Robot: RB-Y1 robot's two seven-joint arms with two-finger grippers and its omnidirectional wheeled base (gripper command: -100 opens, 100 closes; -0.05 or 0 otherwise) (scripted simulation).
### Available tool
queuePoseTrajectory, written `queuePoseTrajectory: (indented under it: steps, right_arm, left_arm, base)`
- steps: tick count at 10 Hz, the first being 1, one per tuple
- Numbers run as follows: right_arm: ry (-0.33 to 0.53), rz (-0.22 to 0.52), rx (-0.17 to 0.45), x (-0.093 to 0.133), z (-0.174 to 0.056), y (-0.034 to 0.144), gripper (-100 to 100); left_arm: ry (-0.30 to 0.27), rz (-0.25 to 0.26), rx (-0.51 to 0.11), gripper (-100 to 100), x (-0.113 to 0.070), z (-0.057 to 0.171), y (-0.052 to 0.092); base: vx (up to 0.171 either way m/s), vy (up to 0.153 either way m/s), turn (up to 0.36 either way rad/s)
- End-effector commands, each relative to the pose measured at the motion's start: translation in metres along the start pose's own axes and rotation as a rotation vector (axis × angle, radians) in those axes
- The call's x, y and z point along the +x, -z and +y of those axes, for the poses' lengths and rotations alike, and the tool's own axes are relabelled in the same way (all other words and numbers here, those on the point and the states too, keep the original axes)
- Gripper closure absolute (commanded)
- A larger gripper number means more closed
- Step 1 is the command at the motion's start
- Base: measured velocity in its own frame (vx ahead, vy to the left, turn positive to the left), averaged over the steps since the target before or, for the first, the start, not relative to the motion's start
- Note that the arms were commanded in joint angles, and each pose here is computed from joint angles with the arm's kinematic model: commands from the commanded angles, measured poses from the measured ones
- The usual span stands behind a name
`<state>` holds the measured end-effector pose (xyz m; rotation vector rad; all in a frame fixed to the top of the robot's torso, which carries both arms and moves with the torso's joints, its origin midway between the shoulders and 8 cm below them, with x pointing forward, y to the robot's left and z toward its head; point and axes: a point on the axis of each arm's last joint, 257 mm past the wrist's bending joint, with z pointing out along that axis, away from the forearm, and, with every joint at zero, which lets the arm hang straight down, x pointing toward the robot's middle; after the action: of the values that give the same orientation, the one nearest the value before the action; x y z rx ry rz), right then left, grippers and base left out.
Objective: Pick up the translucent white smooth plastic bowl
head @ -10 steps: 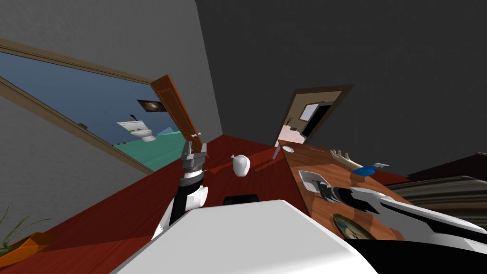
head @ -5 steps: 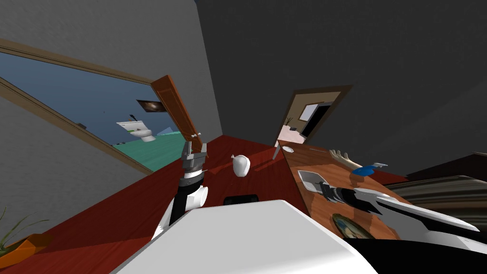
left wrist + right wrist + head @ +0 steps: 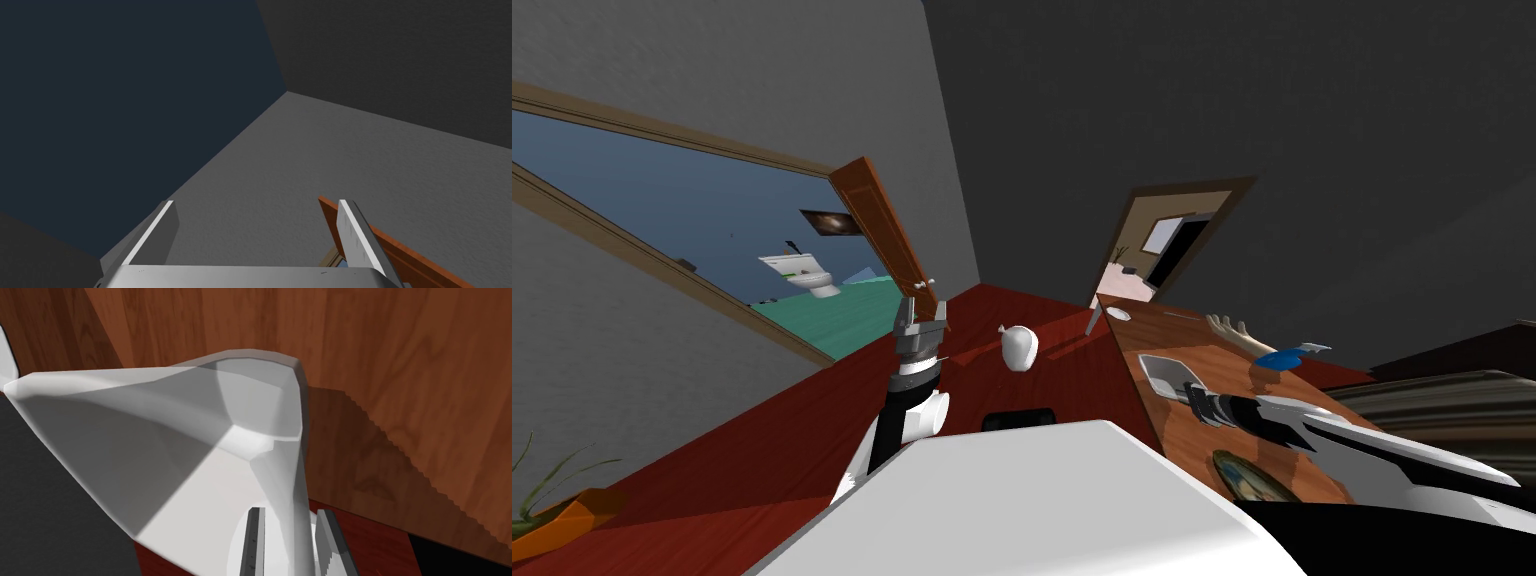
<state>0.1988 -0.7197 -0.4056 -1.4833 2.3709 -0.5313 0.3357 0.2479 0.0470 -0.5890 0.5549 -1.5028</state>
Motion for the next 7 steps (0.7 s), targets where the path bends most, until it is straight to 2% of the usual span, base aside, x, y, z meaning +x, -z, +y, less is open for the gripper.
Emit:
queuePoseTrajectory:
  steps: [1,2,3,6,7]
  right_arm:
    - [-0.028,-0.053,0.0,-0.025,-0.004,-0.01,100]
    - [-0.029,-0.029,-0.003,-0.015,-0.004,-0.006,100]
    - [-0.001,-0.039,-0.025,-0.022,0.002,-0.01,100]
    - [0.019,-0.049,-0.039,-0.027,0.005,-0.012,100]
    - [-0.005,-0.101,-0.039,-0.053,0.001,-0.02,100]
  left_arm:
    - [0.0,0.0,0.0,0,0.0,0.0,0.0]
    - [0.0,0.0,0.0,0,0.0,0.0,0.0]
    - [0.0,0.0,0.0,0,0.0,0.0,0.0]
    - [0.0,0.0,0.0,0,0.0,0.0,0.0]
    - [0.0,0.0,0.0,0,0.0,0.0,0.0]
  base:
    - [0.063,-0.034,-0.332]
    - [0.087,-0.031,-0.345]
    - [0.041,-0.014,-0.068]
    - [-0.006,-0.003,0.03]
    - [0.072,-0.02,-0.302]
